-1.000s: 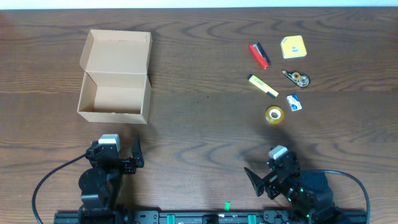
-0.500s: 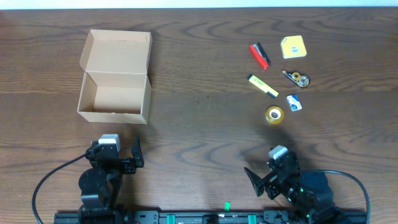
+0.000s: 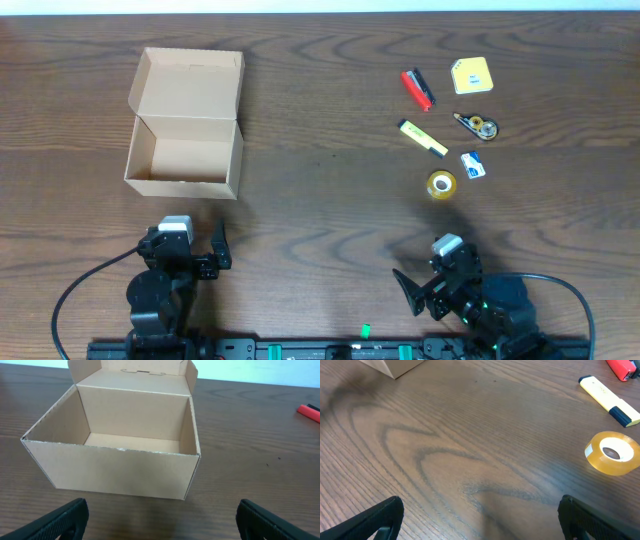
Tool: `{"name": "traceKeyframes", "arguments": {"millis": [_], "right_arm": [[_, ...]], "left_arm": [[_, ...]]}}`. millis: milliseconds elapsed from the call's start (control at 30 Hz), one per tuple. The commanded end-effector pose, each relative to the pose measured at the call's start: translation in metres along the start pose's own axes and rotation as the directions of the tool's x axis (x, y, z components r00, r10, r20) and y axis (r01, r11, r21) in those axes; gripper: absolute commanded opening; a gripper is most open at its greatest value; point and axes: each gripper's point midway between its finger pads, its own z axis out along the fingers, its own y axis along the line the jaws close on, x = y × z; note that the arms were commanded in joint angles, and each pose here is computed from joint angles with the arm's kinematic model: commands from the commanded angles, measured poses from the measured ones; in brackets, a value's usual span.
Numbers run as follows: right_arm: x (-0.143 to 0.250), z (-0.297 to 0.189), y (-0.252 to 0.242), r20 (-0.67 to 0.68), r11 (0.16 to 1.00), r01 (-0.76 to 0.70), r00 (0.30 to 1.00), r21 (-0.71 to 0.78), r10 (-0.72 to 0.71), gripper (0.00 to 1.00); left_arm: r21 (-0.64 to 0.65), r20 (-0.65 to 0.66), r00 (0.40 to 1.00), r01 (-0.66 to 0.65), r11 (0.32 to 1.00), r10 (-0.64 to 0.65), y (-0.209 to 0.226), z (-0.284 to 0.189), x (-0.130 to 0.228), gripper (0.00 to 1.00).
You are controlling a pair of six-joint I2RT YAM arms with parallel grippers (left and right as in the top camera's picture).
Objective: Pack container
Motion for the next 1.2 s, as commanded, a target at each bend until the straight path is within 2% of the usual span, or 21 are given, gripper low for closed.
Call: {"name": "traceKeyframes", "arguments": {"millis": [0,200,300,367,433,600,733,967,1167], "right_arm": [[0.004,0.002,0.000,-0.009,1.000,0.014,1.000,-0.002,-0.014,0.99],[0.004,0.002,0.000,-0.009,1.000,0.014,1.000,-0.002,-0.014,0.99],[0.004,0.002,0.000,-0.009,1.000,0.014,1.000,-0.002,-0.014,0.99],[0.004,0.002,0.000,-0.009,1.000,0.014,1.000,-0.002,-0.014,0.99],[0.004,0.002,0.000,-0.009,1.000,0.014,1.000,-0.002,-0.014,0.99],[0.004,0.002,0.000,-0.009,1.000,0.014,1.000,-0.002,-0.014,0.99],[0.004,0.002,0.000,-0.009,1.000,0.014,1.000,-0.002,-0.014,0.99],[0.004,0.002,0.000,-0.009,1.000,0.015,1.000,-0.002,-0.015,0.99],[0.004,0.002,0.000,-0.009,1.000,0.014,1.000,-0.002,-0.014,0.99]], "left_arm": [[0.000,-0.014,1.000,-0.009,1.000,0.009,0.001,0.003,0.008,0.95],[0.042,0.010,1.000,0.007,0.999,-0.008,-0.006,0.003,0.002,0.95],[0.143,0.057,0.998,0.024,0.989,-0.032,-0.024,0.001,-0.011,0.95],[0.248,0.125,0.992,-0.009,0.969,-0.023,-0.042,-0.005,-0.028,0.95],[0.293,0.163,0.986,-0.020,0.956,-0.030,-0.050,-0.009,-0.039,0.95],[0.309,0.200,0.975,0.032,0.951,-0.098,-0.053,-0.022,-0.065,0.95],[0.313,0.229,0.968,0.023,0.950,-0.099,-0.055,-0.033,-0.086,0.95],[0.297,0.106,0.987,0.087,0.951,-0.123,-0.055,-0.022,-0.107,0.95],[0.243,-0.156,0.976,0.186,0.952,-0.150,-0.051,0.016,-0.122,0.95]]}}
